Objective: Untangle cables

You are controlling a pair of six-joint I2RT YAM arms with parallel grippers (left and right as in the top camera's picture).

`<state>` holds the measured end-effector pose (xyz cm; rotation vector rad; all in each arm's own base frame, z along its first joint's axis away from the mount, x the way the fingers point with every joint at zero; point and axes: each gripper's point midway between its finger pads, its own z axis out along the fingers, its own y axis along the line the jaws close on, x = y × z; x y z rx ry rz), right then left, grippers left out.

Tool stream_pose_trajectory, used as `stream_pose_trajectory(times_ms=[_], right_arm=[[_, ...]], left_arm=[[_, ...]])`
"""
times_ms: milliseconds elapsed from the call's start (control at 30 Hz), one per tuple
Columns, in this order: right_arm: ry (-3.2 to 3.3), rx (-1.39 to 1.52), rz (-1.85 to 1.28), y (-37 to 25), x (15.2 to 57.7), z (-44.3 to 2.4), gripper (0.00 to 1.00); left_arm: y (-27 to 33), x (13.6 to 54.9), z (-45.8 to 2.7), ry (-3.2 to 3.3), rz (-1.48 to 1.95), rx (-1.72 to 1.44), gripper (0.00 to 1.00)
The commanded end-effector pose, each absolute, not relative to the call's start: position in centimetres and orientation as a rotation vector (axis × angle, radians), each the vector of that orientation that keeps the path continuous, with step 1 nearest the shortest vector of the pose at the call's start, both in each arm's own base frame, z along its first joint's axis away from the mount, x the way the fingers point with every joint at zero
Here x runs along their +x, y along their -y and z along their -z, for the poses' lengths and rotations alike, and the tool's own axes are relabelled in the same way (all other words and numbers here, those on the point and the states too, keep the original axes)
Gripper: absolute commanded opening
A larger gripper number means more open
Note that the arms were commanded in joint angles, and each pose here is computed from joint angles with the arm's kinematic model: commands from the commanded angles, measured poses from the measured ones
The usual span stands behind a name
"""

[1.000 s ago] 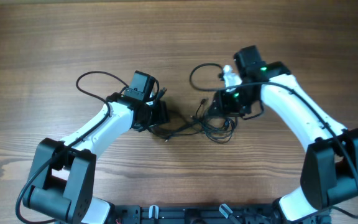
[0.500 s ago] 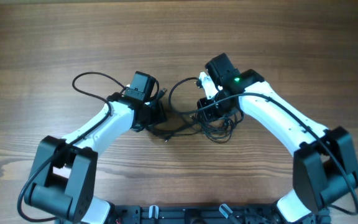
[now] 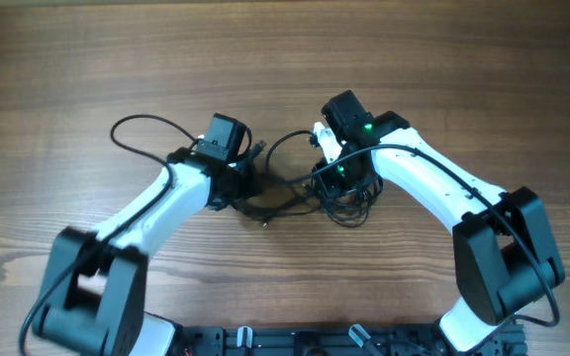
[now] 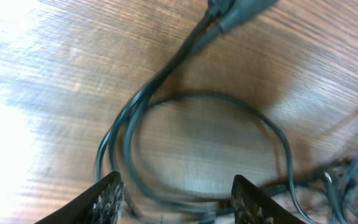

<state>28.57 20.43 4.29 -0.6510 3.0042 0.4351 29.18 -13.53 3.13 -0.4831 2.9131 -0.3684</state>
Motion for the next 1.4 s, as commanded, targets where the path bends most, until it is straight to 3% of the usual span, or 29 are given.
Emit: stream_pose_trajectory(times_ms=[0, 300, 700, 800, 967, 1033, 1367], right_arm=[[-3.012, -0.710, -0.401, -20.2, 28.3, -3.4, 0.47], [-3.001, -0.676, -0.406, -20.5, 28.8, -3.4, 0.52], [-3.020, -0.581, -0.396, -20.4, 29.1, -3.4, 0.53], [-3.021, -0.582, -0.396, -20.4, 29.0, -3.4, 0.53], [-3.022, -0.582, -0.395, -20.4, 29.0, -3.3, 0.53], [-3.025, -0.581, -0.395, -20.3, 29.0, -3.3, 0.53], [-3.038, -0.544, -0.438, -20.8, 28.7, -3.5, 0.53]], left_arm=[[12.8, 27.9, -5.3, -2.891, 0.391, -0.652, 0.60], [10.4, 26.4, -1.9, -2.853, 0.222, -1.020, 0.67], [10.8, 26.9, 1.4, -2.849, 0.238, -1.032, 0.69], [10.9, 27.2, 2.0, -2.849, 0.236, -1.031, 0.58], [10.4, 27.5, 2.2, -2.831, 0.195, -1.024, 0.16], [9.8, 27.7, 2.2, -2.814, 0.158, -1.018, 0.07], [8.7, 31.1, -1.1, -2.723, 0.081, -0.749, 0.04]])
